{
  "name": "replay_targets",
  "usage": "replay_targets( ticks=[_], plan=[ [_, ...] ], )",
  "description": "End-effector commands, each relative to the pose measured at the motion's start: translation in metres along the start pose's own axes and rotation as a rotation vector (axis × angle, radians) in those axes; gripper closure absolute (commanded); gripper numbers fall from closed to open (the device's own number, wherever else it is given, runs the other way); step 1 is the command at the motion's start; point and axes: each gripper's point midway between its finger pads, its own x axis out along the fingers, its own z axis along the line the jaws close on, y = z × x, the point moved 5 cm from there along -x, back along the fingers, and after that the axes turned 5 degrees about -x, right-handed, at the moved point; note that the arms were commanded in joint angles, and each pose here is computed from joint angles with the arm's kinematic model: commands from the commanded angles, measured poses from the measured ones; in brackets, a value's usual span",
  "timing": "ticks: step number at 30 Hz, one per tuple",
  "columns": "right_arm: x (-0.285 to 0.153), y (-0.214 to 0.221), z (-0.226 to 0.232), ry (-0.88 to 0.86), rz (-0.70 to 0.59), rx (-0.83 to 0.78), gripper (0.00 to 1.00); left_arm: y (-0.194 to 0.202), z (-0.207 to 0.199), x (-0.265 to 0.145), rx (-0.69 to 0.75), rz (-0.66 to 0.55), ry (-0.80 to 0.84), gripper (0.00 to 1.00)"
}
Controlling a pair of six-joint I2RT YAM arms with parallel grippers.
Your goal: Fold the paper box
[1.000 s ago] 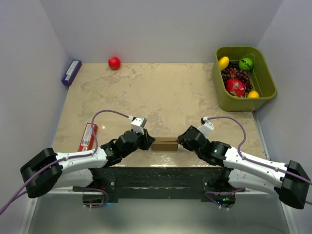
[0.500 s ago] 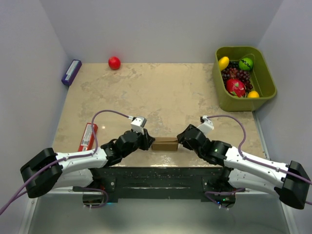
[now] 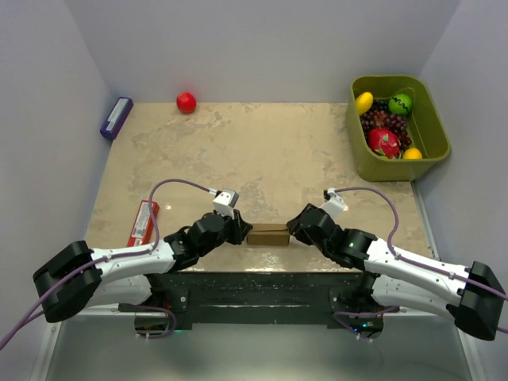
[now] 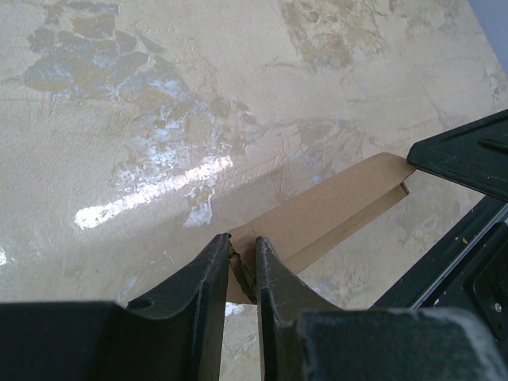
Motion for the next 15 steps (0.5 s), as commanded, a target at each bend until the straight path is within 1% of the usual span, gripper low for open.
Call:
replay_targets(
  ticks=[1, 15],
  plan=[
    [0.001, 0.0, 0.001, -0.01, -0.006, 0.002, 0.67, 0.062, 0.052, -0.018, 0.116, 0.273, -0.193, 0.84],
    [0.008, 0.017, -0.015, 0.036, 0.05, -0.013, 0.82, 0.061, 0.052, -0.018, 0.117, 0.272, -0.196, 0.84]
  ],
)
